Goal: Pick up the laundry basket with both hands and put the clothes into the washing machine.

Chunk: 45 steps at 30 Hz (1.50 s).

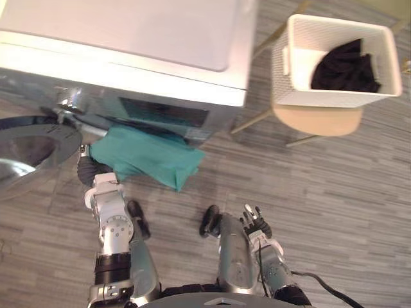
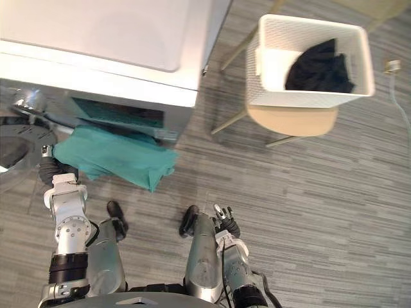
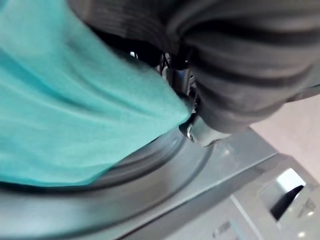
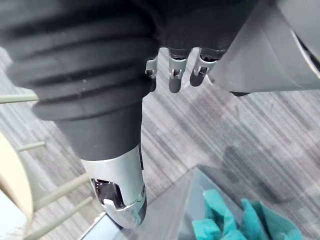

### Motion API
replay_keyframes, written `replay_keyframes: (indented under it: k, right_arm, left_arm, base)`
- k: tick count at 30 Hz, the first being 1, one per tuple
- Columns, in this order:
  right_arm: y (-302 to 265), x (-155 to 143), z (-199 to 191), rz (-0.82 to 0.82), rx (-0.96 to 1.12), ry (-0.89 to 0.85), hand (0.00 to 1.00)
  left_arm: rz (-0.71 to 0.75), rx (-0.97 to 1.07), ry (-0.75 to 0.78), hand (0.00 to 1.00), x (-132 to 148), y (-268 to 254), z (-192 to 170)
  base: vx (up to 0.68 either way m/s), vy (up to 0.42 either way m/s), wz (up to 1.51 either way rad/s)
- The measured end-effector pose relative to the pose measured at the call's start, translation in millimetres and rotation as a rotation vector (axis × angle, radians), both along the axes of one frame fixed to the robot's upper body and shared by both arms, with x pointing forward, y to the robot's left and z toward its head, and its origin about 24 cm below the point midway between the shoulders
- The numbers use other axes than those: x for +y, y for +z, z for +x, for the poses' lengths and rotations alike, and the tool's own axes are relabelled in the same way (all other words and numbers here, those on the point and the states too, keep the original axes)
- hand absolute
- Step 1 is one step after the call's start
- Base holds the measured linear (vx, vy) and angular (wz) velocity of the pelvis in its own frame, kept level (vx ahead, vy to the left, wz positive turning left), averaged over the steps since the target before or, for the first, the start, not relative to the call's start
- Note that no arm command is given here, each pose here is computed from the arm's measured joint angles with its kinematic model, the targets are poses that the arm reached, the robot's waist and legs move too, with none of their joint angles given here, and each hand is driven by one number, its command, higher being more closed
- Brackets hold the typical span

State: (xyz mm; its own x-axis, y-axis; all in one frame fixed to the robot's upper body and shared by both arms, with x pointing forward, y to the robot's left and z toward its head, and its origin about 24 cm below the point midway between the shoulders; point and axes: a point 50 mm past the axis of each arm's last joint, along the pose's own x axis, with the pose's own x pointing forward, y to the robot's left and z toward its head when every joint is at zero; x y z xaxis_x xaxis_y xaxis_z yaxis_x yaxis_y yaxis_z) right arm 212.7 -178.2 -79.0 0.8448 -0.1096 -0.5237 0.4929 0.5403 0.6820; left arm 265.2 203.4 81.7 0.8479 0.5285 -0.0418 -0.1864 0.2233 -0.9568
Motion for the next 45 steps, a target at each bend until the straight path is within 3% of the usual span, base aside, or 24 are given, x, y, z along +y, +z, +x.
replay_keyframes:
  k: [9, 14, 22, 32, 41, 45]
  right_arm:
    - [19.5, 17.9, 23.9, 0.052, -0.085, 0.004, 0.00]
    - [23.0, 37.8, 25.5, 0.091, -0.093, 0.038, 0.00]
    - [28.6, 50.2, 23.0, 0.106, -0.140, 0.125, 0.00]
    - [32.7, 61.9, 24.6, 0.107, -0.184, 0.243, 0.00]
    - [47.5, 73.1, 28.2, 0.118, -0.267, 0.305, 0.00]
    - [46.3, 61.4, 27.8, 0.097, -0.259, 0.297, 0.00]
  left_arm:
    - [-0.013, -0.055, -0.094, 1.00, -25.2, 12.8, 11.5]
    - [-0.032, -0.121, -0.078, 1.00, -24.2, 31.0, 21.2]
    - [-0.112, -0.262, 0.072, 1.00, 1.2, 76.0, 35.2]
    - [-0.086, -0.369, 0.039, 1.00, 5.1, 130.5, 63.7]
    - [-0.122, -0.497, 0.110, 1.00, 24.9, 161.4, 57.6]
    - [-0.159, -0.584, 0.150, 1.00, 39.6, 186.1, 54.9]
  base:
    - [-0.01, 0.086, -0.12]
    - [0.01, 0.081, -0.07]
    - [0.01, 0.010, 0.01]
    - [0.02, -0.009, 0.05]
    - [0.06, -0.030, -0.03]
    - [-0.01, -0.169, -0.04]
